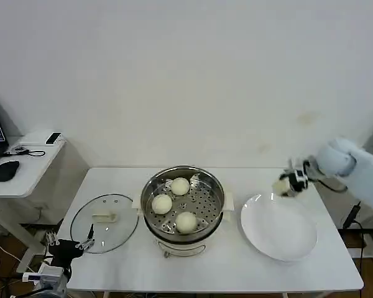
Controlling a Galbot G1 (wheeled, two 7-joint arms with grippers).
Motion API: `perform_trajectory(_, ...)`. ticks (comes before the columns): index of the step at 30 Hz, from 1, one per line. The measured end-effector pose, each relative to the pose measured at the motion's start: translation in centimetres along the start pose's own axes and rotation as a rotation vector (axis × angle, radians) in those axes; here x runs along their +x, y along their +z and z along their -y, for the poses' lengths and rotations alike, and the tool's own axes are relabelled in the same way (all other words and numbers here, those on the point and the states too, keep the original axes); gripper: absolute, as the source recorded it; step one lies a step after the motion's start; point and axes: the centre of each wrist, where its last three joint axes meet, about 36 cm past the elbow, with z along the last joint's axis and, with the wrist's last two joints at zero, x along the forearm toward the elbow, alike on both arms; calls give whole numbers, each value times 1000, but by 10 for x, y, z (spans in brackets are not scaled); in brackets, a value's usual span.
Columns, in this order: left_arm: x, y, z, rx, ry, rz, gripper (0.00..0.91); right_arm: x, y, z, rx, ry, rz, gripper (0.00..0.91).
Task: Take steamed baozi put them in steamer then cover it.
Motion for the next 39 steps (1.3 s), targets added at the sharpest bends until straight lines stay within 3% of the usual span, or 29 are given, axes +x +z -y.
perform_trajectory(9, 0, 3, -6, -4, -14, -4, 907, 29, -107, 36, 38, 51, 103, 665)
perform_trajectory(16, 2, 2, -7, -5, -22, -5, 907, 18, -185, 28, 36, 8, 171, 665)
perform_trajectory(20, 3, 3, -10, -5, -30, -9, 907, 5, -218, 16, 35, -35, 184, 665)
perform_trajectory(28, 3, 5, -9, 3, -34, -14, 907, -28, -250, -8, 38, -109, 163, 665)
perform_trajectory(39, 0, 7, -11, -2, -35, -16, 907, -58, -252, -28, 28, -171, 119, 665)
